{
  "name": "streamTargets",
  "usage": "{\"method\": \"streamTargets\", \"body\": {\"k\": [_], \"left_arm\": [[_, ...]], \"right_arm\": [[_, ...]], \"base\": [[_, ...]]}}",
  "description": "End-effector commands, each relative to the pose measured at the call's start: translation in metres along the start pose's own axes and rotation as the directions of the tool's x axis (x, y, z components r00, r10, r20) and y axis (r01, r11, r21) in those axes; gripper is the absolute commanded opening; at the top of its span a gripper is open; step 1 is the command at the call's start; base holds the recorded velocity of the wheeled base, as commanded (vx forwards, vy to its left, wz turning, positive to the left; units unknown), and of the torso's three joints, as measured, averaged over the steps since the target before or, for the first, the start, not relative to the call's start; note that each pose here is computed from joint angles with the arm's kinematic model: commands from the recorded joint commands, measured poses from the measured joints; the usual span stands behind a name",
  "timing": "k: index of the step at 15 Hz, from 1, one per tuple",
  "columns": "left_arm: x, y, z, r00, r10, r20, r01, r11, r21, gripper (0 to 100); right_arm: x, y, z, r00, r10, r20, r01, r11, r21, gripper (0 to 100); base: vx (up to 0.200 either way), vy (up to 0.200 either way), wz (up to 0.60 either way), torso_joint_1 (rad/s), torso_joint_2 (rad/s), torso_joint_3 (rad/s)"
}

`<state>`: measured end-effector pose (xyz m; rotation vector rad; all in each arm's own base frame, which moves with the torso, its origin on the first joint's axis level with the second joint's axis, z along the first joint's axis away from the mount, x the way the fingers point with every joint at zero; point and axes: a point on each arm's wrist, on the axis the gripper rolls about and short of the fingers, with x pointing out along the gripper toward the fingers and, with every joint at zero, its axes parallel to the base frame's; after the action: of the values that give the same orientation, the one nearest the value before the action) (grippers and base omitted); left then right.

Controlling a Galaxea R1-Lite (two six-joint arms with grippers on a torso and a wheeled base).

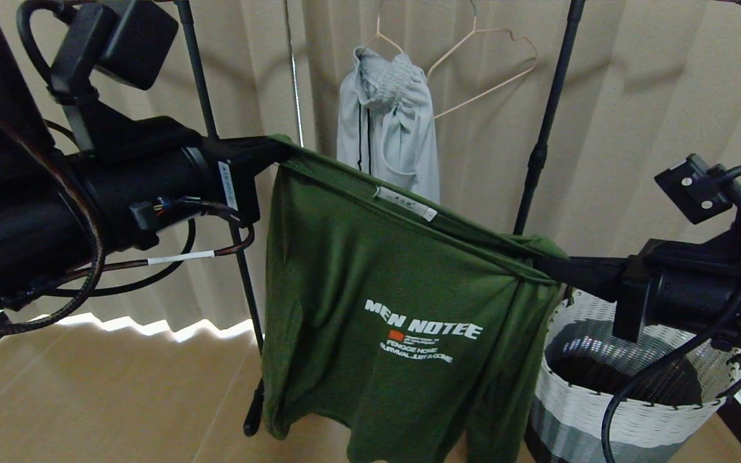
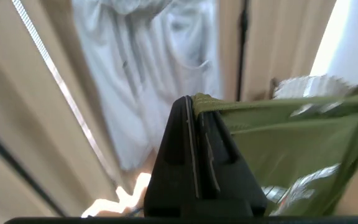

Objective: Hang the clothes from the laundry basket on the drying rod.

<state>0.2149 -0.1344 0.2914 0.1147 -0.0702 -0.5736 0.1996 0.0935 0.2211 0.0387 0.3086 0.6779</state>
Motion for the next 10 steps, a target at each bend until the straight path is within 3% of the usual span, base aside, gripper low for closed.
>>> {"method": "streamTargets", "body": {"k": [1,5,10], "left_arm": [[-0.002,-0.001,0.003,1.000,-0.002,0.014,0.001,1.000,0.003,0],[-0.004,0.001,0.006,0.999,0.007,0.033,-0.007,1.000,0.007,0],[-0.008,0.001,0.006,0.999,0.004,0.035,-0.004,1.000,0.004,0]], "right_arm": [[0.000,0.001,0.005,0.999,0.007,0.034,-0.007,1.000,-0.010,0],[-0.004,0.004,0.037,0.981,0.024,0.194,-0.013,0.998,-0.056,0],[-0.007,0.004,0.042,0.976,0.016,0.217,-0.002,0.998,-0.062,0]], "base": [[0.000,0.000,0.00,0.000,0.00,0.000],[0.000,0.000,0.00,0.000,0.00,0.000],[0.000,0.000,0.00,0.000,0.00,0.000]]}}
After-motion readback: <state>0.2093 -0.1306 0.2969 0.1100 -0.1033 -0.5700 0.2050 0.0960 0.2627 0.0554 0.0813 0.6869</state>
